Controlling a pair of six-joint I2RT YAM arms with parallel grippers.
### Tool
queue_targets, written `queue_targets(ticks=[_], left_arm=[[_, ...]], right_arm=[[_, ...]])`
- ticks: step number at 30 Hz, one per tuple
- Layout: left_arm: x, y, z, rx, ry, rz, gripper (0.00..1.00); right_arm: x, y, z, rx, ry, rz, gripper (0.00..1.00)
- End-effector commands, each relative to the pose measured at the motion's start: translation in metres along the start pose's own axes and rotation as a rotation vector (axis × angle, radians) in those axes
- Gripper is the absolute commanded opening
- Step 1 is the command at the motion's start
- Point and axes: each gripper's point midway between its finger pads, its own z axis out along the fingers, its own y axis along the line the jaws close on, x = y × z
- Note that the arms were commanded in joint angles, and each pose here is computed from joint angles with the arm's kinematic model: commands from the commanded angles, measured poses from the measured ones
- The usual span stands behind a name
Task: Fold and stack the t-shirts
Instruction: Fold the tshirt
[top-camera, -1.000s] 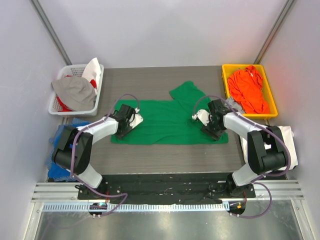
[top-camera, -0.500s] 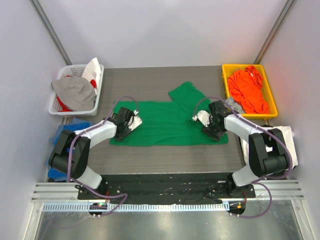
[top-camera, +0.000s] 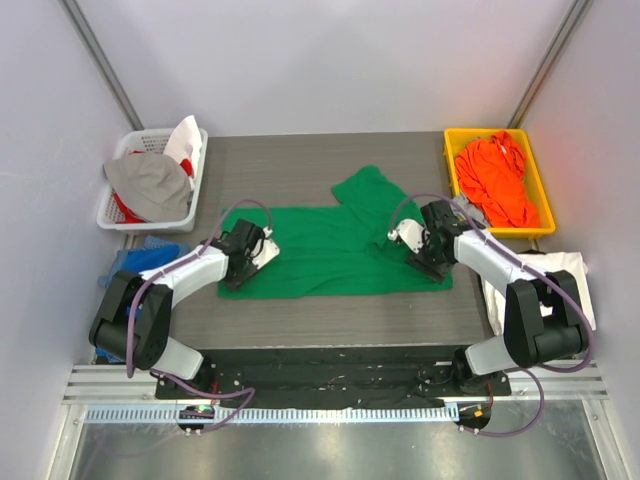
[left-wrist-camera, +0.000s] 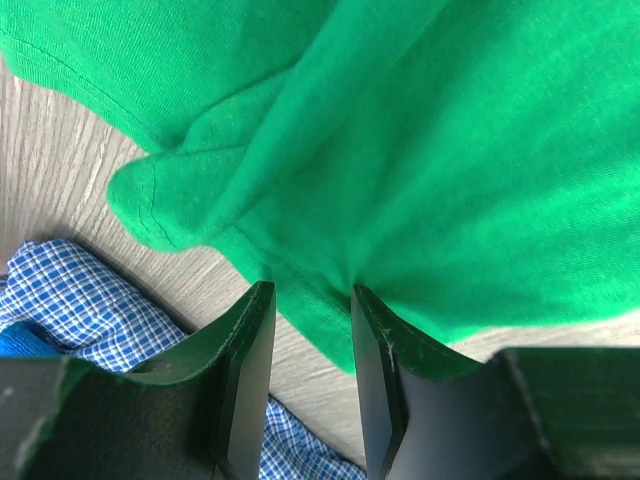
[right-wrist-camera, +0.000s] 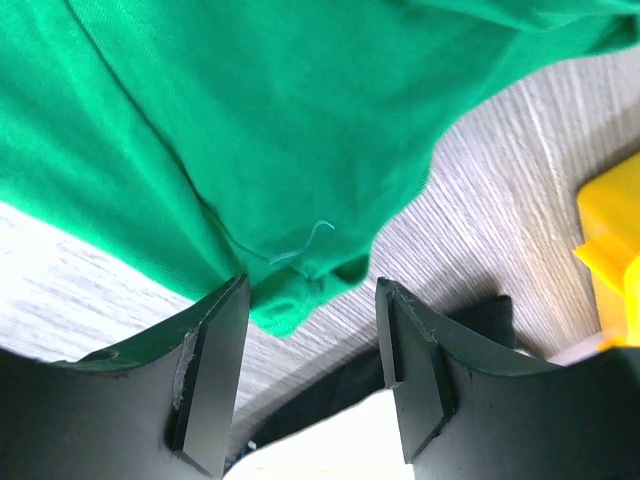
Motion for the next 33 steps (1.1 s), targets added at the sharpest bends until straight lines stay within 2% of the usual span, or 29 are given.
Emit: queue_targets(ticks=[1,7,11,18,33], left_arm=[[-0.021,0.009,-0.021,0.008,-0.059,-0.036,0.41],[-0.046,0.024,-0.04,-0.013,-0.135,-0.06,0.42],[-0.059,0.033,-0.043,-0.029,-0.155,-0.066,0.42],[-0.082,0.039,-0.032,-0.036,-0.185,-0.073,0.42],[-0.089,0.044,-0.019,-0.051,-0.167,-0.065,0.41]], right_arm=[[-0.024,-0.026,-0.028,0.065,-0.073,0.036,0.61],[-0.057,-0.056,-0.046,0.13,-0.165,0.068,0.62],[-0.083,-0.064,-0.038,0.101,-0.217,0.097,0.6],[-0.114,-0.061,-0.013,0.063,-0.225,0.076,0.56],[-0.126,-0.065,0.018,0.03,-0.187,0.039,0.54]])
